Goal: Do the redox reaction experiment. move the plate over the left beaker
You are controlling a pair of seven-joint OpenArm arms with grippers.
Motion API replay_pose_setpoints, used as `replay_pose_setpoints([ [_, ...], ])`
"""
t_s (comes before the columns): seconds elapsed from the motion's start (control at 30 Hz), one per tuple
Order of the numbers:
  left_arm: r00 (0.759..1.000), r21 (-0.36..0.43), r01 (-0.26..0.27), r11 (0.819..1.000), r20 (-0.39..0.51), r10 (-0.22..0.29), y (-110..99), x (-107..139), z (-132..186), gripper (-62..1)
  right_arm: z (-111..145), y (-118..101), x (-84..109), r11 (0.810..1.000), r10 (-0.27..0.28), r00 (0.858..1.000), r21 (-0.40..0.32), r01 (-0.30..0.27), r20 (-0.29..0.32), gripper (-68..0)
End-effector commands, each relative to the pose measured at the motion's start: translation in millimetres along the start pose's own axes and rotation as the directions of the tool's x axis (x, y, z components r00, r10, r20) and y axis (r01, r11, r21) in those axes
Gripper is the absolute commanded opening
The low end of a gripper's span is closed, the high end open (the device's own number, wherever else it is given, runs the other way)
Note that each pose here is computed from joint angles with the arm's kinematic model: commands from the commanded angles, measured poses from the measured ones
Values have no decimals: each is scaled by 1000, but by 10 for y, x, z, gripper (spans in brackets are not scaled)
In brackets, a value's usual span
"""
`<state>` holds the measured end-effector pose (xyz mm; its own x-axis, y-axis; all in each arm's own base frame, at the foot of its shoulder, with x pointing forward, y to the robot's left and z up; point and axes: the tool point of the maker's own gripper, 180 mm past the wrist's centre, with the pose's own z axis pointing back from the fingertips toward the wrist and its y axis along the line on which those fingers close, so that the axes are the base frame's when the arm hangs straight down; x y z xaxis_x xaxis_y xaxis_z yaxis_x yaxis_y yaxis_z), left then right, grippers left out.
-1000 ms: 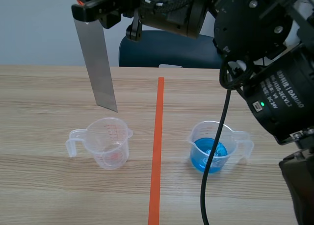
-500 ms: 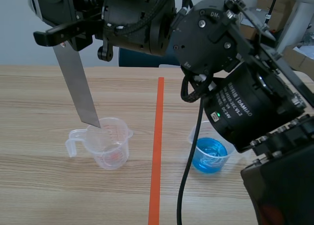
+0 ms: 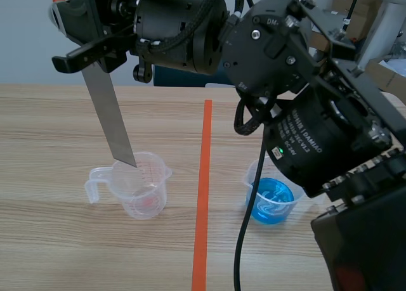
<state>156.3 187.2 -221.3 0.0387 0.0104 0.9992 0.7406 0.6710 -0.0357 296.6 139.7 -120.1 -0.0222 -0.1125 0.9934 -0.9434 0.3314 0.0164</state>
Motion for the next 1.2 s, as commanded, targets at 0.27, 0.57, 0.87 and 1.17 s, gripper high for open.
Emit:
replay_pose_setpoints([
  [0.27,1000,9,3,1000,28,-3,16,60,-4,14,-48,9,245,999,29,997,14,-30,72,-678],
  [0.57,1000,9,3,1000,28,-3,16,60,-4,14,-48,10,247,999,28,997,15,-29,73,-677],
  [0.87,1000,9,3,1000,28,-3,16,60,-4,14,-48,10,246,999,28,997,15,-29,73,-677],
  [1.17,1000,9,3,1000,28,-3,16,60,-4,14,-46,12,231,1000,26,997,14,-27,68,-677],
])
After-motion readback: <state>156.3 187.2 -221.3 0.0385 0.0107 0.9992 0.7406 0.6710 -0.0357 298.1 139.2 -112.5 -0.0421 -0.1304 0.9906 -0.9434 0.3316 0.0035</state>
